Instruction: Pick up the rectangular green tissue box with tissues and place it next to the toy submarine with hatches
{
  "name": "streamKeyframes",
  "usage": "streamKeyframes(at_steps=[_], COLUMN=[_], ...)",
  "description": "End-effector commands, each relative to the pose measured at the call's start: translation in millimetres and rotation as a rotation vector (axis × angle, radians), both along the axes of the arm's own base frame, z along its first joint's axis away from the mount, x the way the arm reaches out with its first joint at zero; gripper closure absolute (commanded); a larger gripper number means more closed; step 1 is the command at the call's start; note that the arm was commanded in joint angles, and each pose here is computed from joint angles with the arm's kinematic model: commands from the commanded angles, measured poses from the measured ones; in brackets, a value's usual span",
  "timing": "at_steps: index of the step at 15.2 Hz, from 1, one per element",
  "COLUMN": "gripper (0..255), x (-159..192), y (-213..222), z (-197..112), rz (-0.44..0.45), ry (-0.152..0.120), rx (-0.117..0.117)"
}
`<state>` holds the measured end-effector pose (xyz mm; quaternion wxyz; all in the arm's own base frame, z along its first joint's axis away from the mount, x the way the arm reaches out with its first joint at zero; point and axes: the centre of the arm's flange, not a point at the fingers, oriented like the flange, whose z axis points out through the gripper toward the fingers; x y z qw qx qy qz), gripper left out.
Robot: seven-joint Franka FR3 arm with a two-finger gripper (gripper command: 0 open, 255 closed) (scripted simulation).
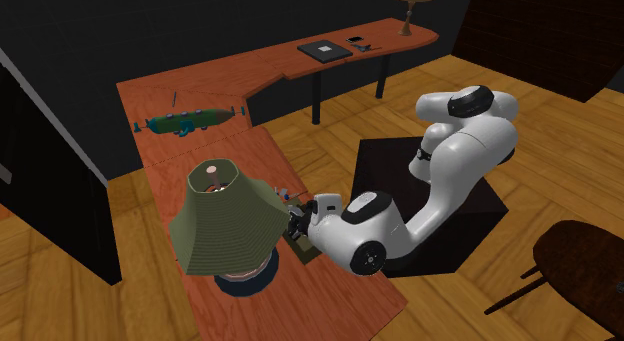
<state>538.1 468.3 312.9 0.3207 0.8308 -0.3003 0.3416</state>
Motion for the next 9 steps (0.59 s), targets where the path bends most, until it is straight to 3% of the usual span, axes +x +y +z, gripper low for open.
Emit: streamKeyframes(at_steps=[1,5,9], gripper=[255,255,255], x=[0,0,0], y=[0,0,0], z=[0,0,21], rz=[-0.001,-0.001,-0.001], ry=[0.001,0.001,0.001], rx=[0.000,0.000,0.000])
